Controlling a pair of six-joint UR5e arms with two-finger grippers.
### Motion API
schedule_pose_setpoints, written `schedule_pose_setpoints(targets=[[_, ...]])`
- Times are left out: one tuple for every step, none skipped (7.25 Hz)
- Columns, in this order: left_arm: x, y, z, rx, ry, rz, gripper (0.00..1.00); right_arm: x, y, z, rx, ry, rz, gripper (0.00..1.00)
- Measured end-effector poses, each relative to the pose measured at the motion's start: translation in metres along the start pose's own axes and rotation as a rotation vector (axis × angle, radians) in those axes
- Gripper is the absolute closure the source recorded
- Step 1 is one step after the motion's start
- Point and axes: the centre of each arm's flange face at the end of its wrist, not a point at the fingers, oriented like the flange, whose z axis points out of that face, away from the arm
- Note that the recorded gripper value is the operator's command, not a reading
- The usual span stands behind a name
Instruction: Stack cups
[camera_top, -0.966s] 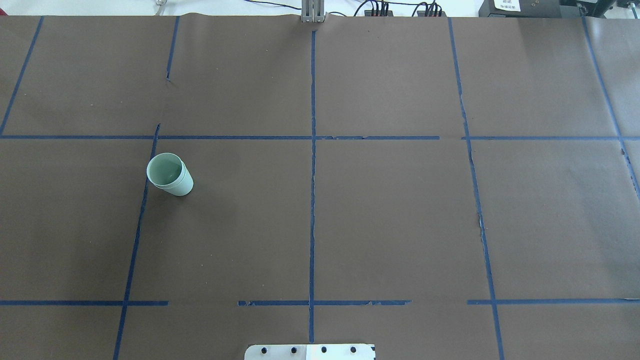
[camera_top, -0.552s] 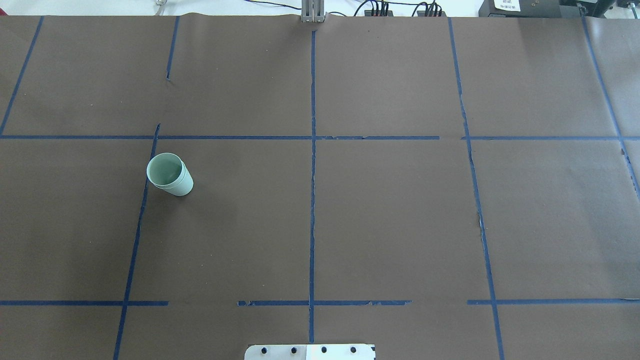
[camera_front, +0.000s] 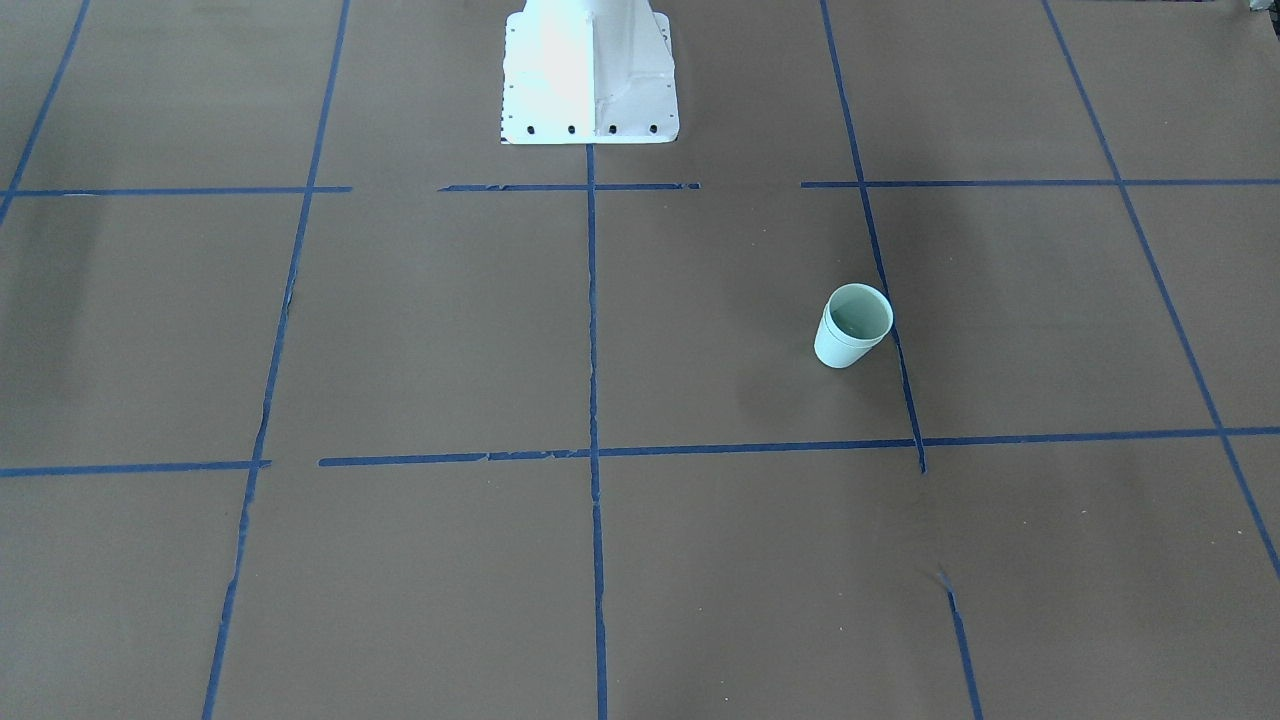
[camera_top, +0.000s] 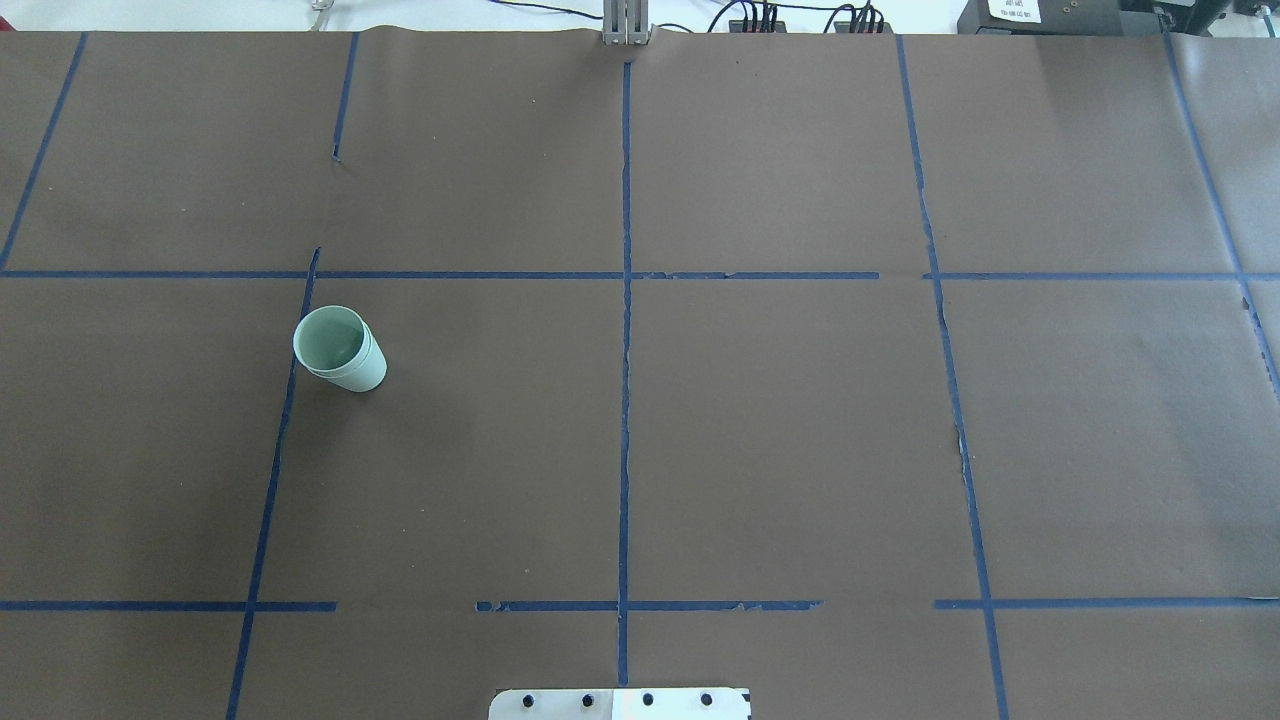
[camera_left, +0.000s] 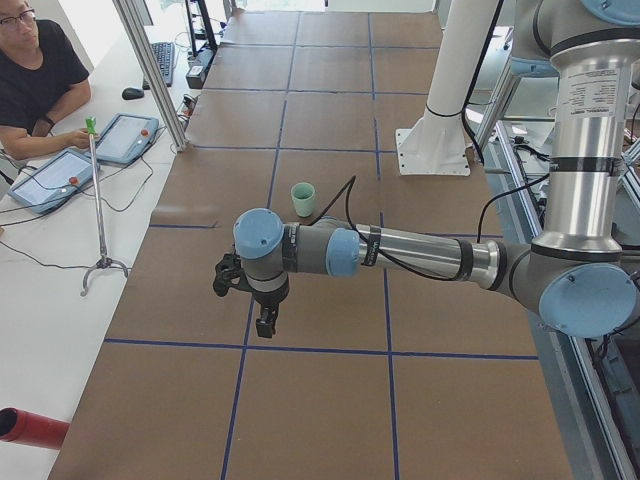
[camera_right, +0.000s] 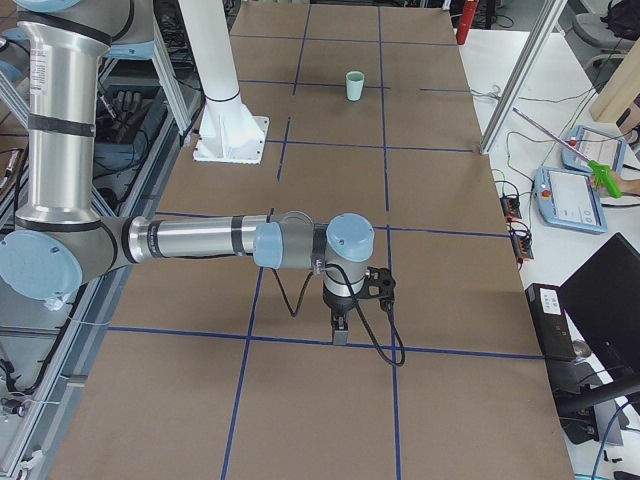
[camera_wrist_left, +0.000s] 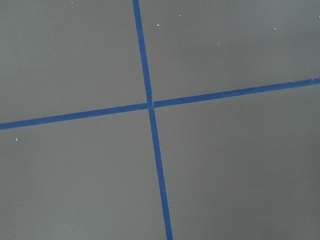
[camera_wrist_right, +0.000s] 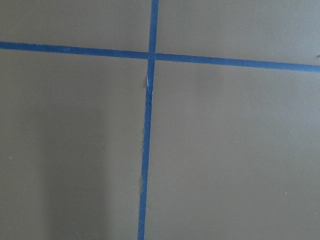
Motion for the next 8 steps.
schedule_pose_setpoints(targets=[[-0.0023, 0.0018, 0.0003, -0.002, 0.0, -0.005, 0.0, 0.0, 0.0, 0.0, 0.0, 0.0, 0.0, 0.0], [-0.0038, 0.0044, 0.0015, -0.005, -0.001, -0.009, 0.0, -0.0001, 0.0, 0.0, 0.0, -0.001, 0.0, 0.0], [-0.0057, 0.0083, 0.0035, -0.009, 0.0, -0.014, 0.0, -0.0001, 0.0, 0.0, 0.0, -0.001, 0.0, 0.0], [-0.0068, 0.01, 0.0048, -0.011, 0.001, -0.016, 0.0, -0.0001, 0.0, 0.0, 0.0, -0.001, 0.0, 0.0], [-0.0068, 0.0102, 0.0052, -0.012, 0.001, -0.016, 0.0, -0.0001, 0.0, 0.0, 0.001, -0.001, 0.0, 0.0], [-0.0066, 0.0102, 0.0053, -0.012, 0.001, -0.015, 0.0, -0.0001, 0.0, 0.0, 0.0, -0.001, 0.0, 0.0], [-0.0065, 0.0101, 0.0052, -0.012, 0.001, -0.015, 0.0, -0.0001, 0.0, 0.0, 0.0, -0.001, 0.0, 0.0], [-0.0063, 0.01, 0.005, -0.011, 0.001, -0.015, 0.0, -0.0002, 0.0, 0.0001, 0.0, 0.0, 0.0, 0.0]])
